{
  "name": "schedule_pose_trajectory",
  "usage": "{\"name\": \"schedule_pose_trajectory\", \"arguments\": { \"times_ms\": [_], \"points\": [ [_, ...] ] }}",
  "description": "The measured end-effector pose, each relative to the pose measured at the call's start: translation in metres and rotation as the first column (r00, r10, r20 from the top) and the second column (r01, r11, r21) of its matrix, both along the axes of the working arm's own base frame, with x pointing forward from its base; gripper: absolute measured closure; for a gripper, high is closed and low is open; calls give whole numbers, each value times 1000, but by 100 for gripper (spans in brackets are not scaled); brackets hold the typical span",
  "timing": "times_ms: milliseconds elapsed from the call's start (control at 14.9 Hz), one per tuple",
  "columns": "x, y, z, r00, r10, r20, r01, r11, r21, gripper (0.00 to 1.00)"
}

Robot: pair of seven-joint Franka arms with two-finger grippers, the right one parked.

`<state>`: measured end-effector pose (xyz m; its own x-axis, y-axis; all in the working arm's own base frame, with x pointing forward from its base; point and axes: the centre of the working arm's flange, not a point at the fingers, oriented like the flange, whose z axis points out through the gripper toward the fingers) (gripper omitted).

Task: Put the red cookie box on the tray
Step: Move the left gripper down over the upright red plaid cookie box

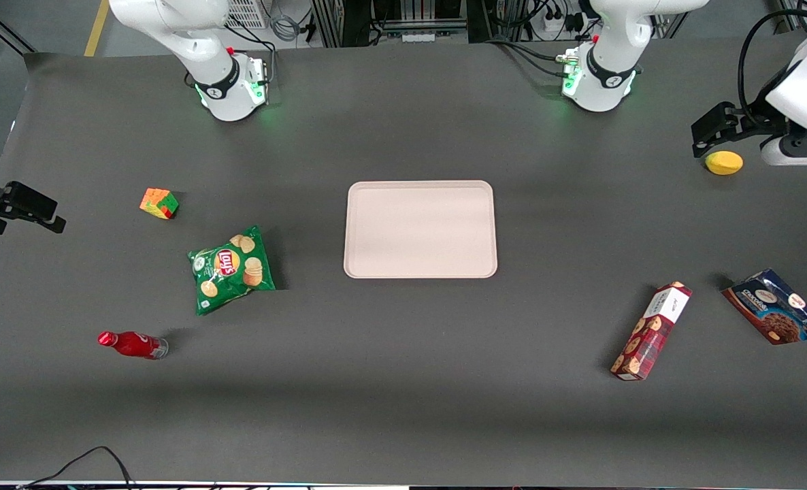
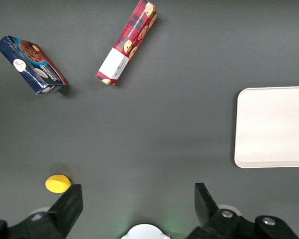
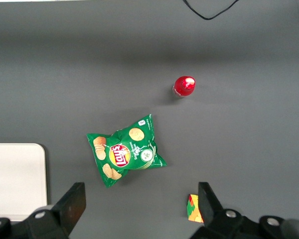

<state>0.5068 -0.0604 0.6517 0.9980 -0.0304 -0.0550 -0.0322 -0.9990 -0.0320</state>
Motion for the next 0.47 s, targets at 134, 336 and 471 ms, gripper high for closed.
{"name": "schedule_pose_trajectory", "arguments": {
  "times_ms": [134, 336, 471],
  "points": [
    [0, 0, 0, 1000, 0, -1, 0, 1000, 0, 0],
    [1, 0, 0, 1000, 0, 2, 0, 1000, 0, 0],
    [3, 0, -1, 1000, -1, 10, 1, 1000, -2, 0]
  ]
}}
